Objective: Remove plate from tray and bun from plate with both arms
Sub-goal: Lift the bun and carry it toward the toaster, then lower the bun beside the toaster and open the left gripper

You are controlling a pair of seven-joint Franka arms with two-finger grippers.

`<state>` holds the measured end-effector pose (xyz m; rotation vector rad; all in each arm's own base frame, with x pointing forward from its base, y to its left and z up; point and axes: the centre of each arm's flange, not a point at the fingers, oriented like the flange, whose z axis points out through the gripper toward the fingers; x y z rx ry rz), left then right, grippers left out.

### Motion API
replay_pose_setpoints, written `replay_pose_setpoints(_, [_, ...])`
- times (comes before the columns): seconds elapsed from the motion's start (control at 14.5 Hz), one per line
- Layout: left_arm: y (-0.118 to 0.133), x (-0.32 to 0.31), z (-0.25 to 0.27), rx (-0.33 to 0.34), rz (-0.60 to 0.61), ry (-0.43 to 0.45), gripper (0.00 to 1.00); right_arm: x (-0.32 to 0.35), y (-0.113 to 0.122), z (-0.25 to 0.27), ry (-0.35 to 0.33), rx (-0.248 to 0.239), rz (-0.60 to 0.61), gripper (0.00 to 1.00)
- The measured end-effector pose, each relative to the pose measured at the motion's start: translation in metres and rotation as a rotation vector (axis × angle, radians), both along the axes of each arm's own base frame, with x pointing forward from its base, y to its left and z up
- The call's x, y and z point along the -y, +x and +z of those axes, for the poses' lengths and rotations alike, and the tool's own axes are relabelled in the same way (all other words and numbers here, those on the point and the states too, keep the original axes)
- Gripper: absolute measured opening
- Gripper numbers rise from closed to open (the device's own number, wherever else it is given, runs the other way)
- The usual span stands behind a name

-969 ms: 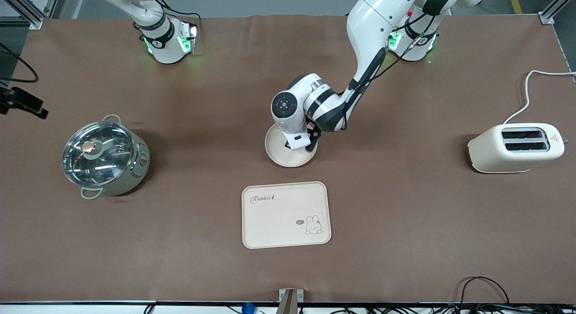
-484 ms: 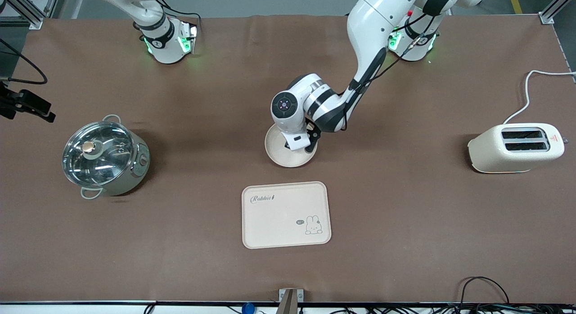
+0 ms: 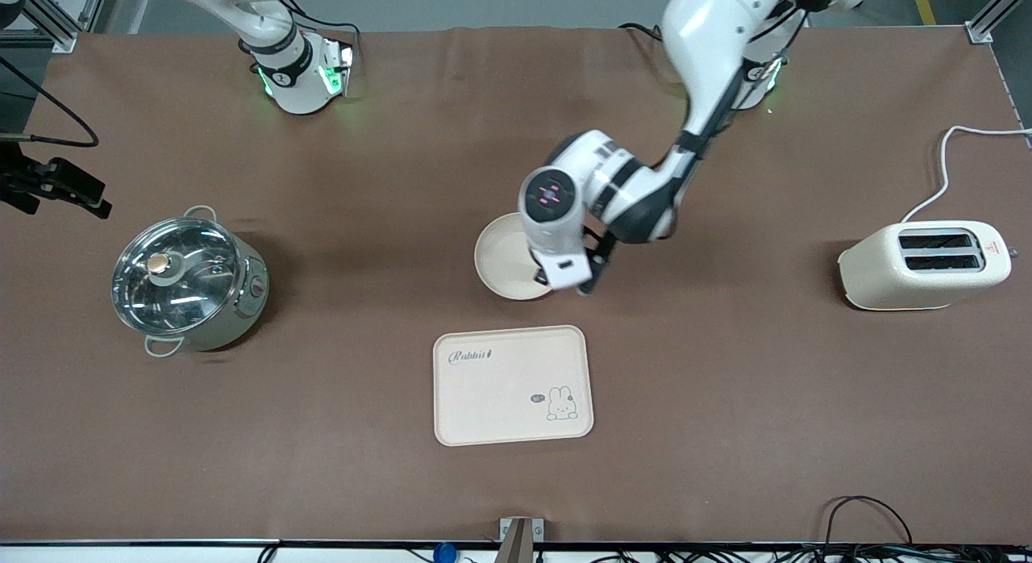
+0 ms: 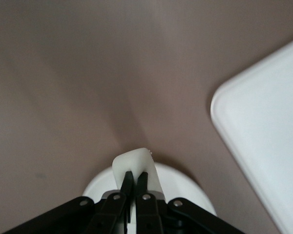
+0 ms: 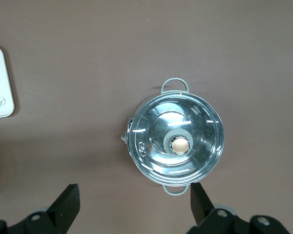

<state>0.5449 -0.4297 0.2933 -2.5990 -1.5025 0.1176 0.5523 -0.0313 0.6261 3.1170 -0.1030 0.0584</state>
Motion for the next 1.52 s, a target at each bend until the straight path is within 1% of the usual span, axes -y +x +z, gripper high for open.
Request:
replay_pose_setpoints(0.07, [0.02,-0.031,0.005,-0.011,-0.006,0.0,0.06,-0.001,0.0,0.0,0.0,0.0,0.001,1.0])
replay_pose_setpoints(0.21, [0.056,-0.089,0.005,-0.005,0.002,0.023,0.06,-0.001,0.0,0.0,0.0,-0.001,0.001,1.0])
replay_pose_setpoints(0.35, [0.081,-0.143,-0.002,-0.001,-0.012,0.061,0.06,-0.001,0.0,0.0,0.0,-0.004,0.001,1.0])
replay_pose_setpoints(0.48, [0.099,-0.189,-0.018,-0.014,-0.037,0.083,0.06,0.0,-0.001,-0.001,0.0,-0.007,-0.001,1.0])
replay_pose_setpoints(0.69, [0.118,-0.244,-0.053,-0.028,-0.038,0.085,0.04,0.001,-0.001,-0.001,0.0,-0.008,-0.002,1.0])
replay_pose_setpoints(0.9, [0.124,-0.274,-0.085,-0.055,-0.075,0.082,0.04,0.001,-0.001,-0.001,0.0,-0.009,-0.003,1.0])
replay_pose_setpoints(1.04, [0.127,-0.288,-0.099,-0.059,-0.087,0.071,0.06,0.001,-0.001,-0.001,0.0,-0.011,-0.005,1.0])
replay_pose_setpoints(1.25, [0.13,-0.292,-0.098,-0.059,-0.126,0.06,0.33,0.002,-0.001,-0.001,0.0,-0.011,-0.007,1.0])
replay_pose_setpoints(1.31, [0.13,-0.291,-0.097,-0.058,-0.136,0.059,0.45,0.002,-0.001,-0.001,0.0,-0.011,-0.008,1.0])
replay_pose_setpoints(1.38, [0.131,-0.291,-0.096,-0.055,-0.14,0.059,0.55,0.002,-0.001,-0.001,0.0,-0.011,-0.009,1.0])
replay_pose_setpoints(1.52, [0.136,-0.292,-0.087,-0.039,-0.154,0.056,0.73,0.003,-0.001,-0.001,0.001,-0.011,-0.01,1.0])
